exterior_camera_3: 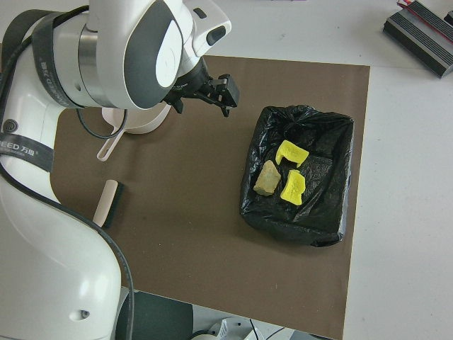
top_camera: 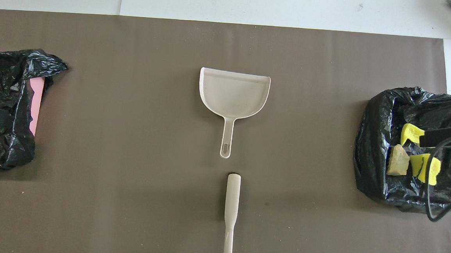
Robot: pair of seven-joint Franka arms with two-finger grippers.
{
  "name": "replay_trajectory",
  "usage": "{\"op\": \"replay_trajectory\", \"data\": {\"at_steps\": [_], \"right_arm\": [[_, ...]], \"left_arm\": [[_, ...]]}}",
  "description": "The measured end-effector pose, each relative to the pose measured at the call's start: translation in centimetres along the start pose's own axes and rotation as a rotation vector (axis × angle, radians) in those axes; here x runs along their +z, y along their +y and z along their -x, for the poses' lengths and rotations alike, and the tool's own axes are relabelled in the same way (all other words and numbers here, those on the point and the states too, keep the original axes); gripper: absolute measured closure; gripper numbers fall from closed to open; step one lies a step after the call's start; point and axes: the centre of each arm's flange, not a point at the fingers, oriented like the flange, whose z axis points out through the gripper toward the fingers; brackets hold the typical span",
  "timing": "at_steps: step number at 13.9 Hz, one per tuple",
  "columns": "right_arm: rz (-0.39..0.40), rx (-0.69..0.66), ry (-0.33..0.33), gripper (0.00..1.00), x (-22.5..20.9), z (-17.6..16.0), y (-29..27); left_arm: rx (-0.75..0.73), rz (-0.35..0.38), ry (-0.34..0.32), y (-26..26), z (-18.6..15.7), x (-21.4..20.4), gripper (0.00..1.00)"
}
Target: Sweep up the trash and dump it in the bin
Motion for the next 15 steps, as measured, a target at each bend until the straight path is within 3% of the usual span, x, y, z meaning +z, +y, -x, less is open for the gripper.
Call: {"op": "replay_trajectory", "data": {"at_steps": [15], "right_arm": [[-0.001, -0.020, 0.004, 0.00, -1.2, 0.9, 0.4]], "left_arm": [[-0.018, 0.009, -0.014, -1.2, 0.1, -1.2, 0.00]]}}
